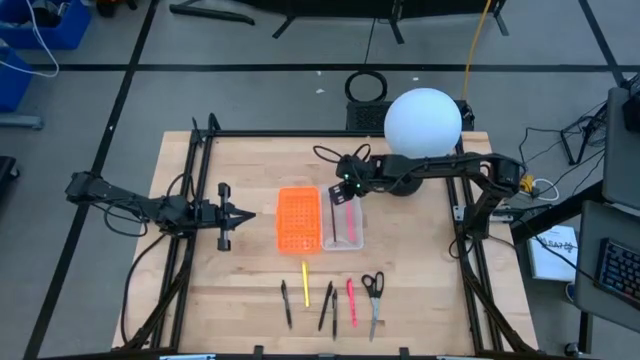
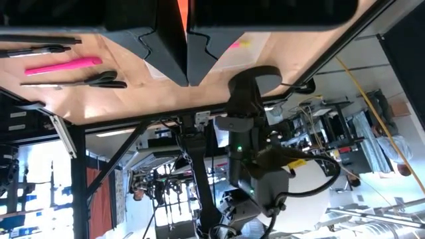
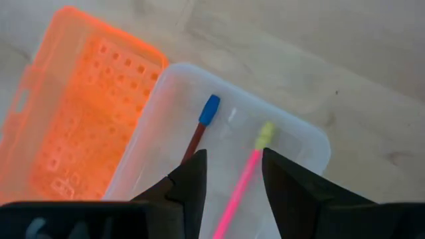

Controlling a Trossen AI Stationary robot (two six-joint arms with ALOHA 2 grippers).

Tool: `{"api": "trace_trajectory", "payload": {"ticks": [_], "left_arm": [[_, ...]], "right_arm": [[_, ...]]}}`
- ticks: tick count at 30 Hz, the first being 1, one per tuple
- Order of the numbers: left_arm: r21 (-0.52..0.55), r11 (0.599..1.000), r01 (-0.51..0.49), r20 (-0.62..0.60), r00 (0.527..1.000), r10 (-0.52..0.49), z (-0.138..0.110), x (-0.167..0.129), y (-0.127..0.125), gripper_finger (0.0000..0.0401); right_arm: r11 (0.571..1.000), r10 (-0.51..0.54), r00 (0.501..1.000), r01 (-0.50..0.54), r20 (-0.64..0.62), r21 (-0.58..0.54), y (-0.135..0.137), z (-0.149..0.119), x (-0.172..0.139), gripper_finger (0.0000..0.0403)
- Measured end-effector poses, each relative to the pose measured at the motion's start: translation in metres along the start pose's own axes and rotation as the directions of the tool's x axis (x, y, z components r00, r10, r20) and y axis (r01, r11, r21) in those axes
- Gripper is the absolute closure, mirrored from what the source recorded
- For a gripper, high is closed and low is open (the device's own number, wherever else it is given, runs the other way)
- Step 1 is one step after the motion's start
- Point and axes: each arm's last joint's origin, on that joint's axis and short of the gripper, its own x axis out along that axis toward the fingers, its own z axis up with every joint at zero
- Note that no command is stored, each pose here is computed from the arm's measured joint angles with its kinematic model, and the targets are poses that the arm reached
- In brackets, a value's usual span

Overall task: Pick & place school supplies into a supply box
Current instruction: Put the yellow pen into the orange supply box

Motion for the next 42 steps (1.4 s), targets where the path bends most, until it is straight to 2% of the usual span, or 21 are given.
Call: {"api": "trace_trajectory", "payload": {"ticks": [3,7,10,13,16,18,20,22,24,26,29,32,35,39,42], "left_arm": [[-0.001,1.0,0.0,0.0,1.0,0.0,0.0,0.0,0.0,0.0393],[-0.002,1.0,0.0,0.0,1.0,0.0,0.0,0.0,0.0,0.0393],[0.0,1.0,0.0,0.0,1.0,0.0,0.0,0.0,0.0,0.0393],[0.005,1.0,0.0,0.0,1.0,0.0,0.0,0.0,0.0,0.0393],[0.004,1.0,-0.011,-0.002,1.0,0.011,0.0,0.0,0.0,0.0393],[0.004,1.0,-0.024,-0.005,1.0,0.024,0.0,0.0,0.001,0.0393],[0.006,0.999,-0.032,-0.006,0.999,0.032,0.0,0.0,0.001,0.0393],[0.025,0.999,-0.04,-0.008,0.999,0.04,0.0,0.0,0.001,0.0393],[0.069,0.997,-0.042,-0.009,0.999,0.043,0.0,0.0,0.001,0.0393],[0.121,0.992,-0.041,-0.009,0.999,0.043,0.0,0.0,0.001,0.0393],[0.204,0.978,-0.041,-0.009,0.999,0.044,0.0,0.0,0.001,0.0393],[0.229,0.973,-0.042,-0.013,0.999,0.046,-0.001,0.0,0.001,0.0393],[0.227,0.973,-0.039,-0.02,0.999,0.045,-0.001,0.0,0.001,0.0393],[0.234,0.971,-0.039,-0.028,0.998,0.047,-0.002,0.0,0.001,0.0393],[0.255,0.966,-0.05,-0.027,0.998,0.059,-0.002,0.0,0.001,0.0393]], "right_arm": [[1.0,-0.005,1.0,0.005,-0.007,-0.011,0.0,-0.002,-0.001,0.0265],[0.989,0.06,0.997,-0.052,0.051,-0.135,0.006,0.001,-0.02,0.0277],[0.956,0.124,0.988,-0.096,0.088,-0.278,0.012,-0.003,-0.043,0.0299],[0.914,0.176,0.974,-0.107,0.144,-0.391,0.017,-0.009,-0.07,0.0338],[0.846,0.25,0.935,-0.084,0.253,-0.526,0.024,-0.019,-0.104,0.0387],[0.773,0.314,0.899,-0.055,0.306,-0.632,0.028,-0.032,-0.121,0.0396],[0.722,0.379,0.856,-0.036,0.352,-0.691,0.029,-0.048,-0.133,0.0394],[0.706,0.419,0.817,-0.017,0.397,-0.708,0.025,-0.06,-0.143,0.0398],[0.714,0.426,0.782,0.017,0.454,-0.7,0.016,-0.071,-0.147,0.0401],[0.725,0.445,0.753,0.015,0.484,-0.689,0.007,-0.083,-0.144,0.04],[0.697,0.529,0.69,-0.02,0.495,-0.717,-0.007,-0.102,-0.13,0.0402],[0.702,0.568,0.64,-0.048,0.517,-0.711,-0.021,-0.116,-0.11,0.0402],[0.713,0.581,0.623,-0.079,0.523,-0.697,-0.032,-0.125,-0.094,0.0402],[0.666,0.599,0.626,-0.045,0.499,-0.744,-0.043,-0.139,-0.08,0.0402],[0.639,0.631,0.604,-0.048,0.487,-0.768,-0.05,-0.145,-0.075,0.0403]]}}
